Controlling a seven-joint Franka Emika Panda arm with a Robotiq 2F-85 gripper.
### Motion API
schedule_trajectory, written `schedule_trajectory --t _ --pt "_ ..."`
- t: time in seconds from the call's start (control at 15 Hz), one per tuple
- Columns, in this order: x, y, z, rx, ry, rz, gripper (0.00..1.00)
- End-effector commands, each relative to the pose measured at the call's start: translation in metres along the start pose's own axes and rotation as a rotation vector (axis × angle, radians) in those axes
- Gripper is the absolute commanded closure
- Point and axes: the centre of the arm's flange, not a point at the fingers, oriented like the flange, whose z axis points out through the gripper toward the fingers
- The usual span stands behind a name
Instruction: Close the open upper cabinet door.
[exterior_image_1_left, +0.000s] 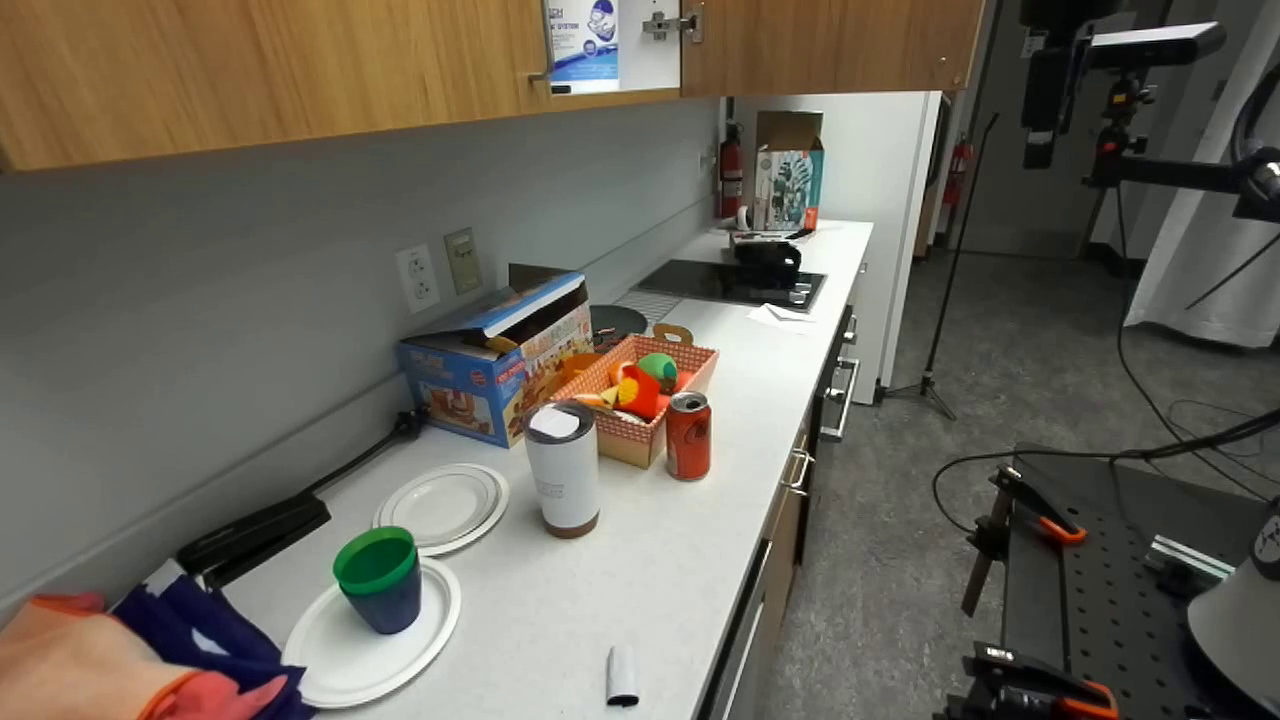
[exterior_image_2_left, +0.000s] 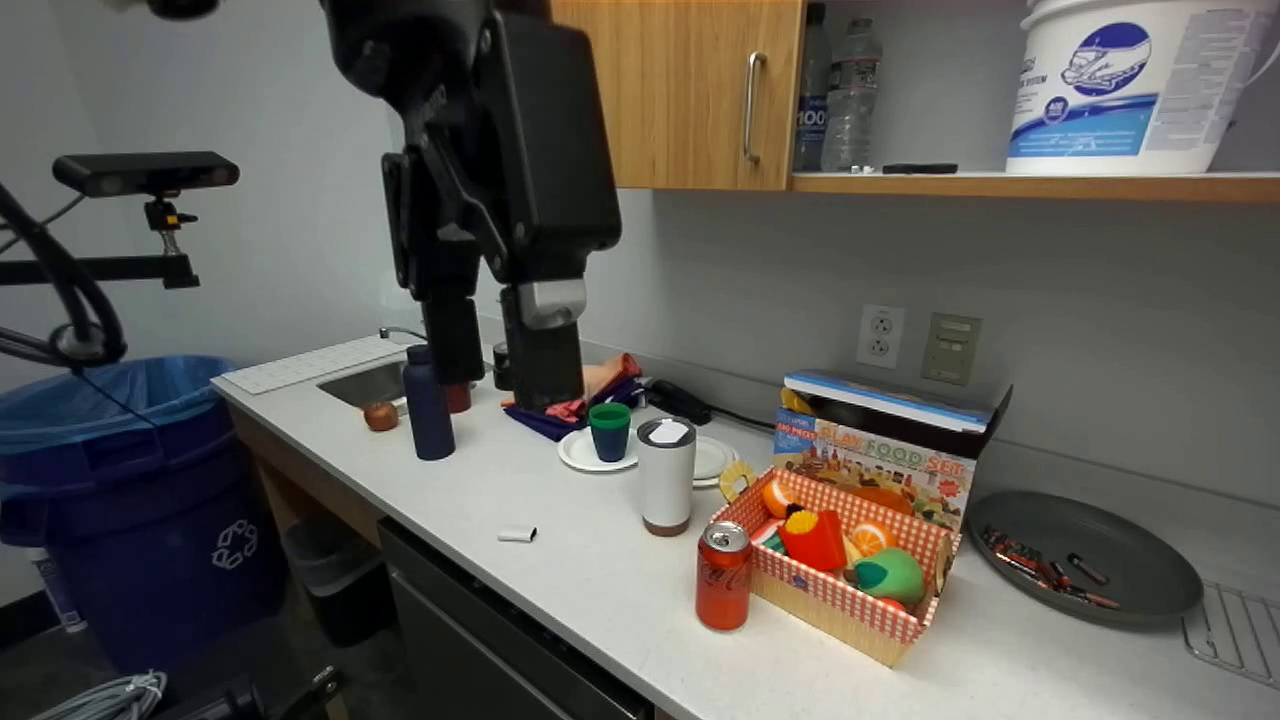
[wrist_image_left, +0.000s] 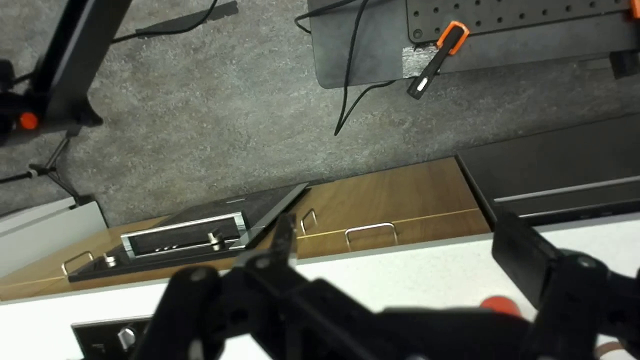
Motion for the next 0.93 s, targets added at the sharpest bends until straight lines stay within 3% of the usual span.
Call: schedule_trajectory --t 0.0,0.4,0.47,0.87 --pt "-0.02 0.024 -0.02 -0.006 0.036 0.169 0.0" --pt "-0.027 0.079 -0.036 -0.129 0.115 0.44 0.0" --pt "-0.024 0.063 -0.031 -0.095 0.081 0.356 0.0" --pt "-0.027 0.075 -0.034 -0.106 0.098 0.421 0.0"
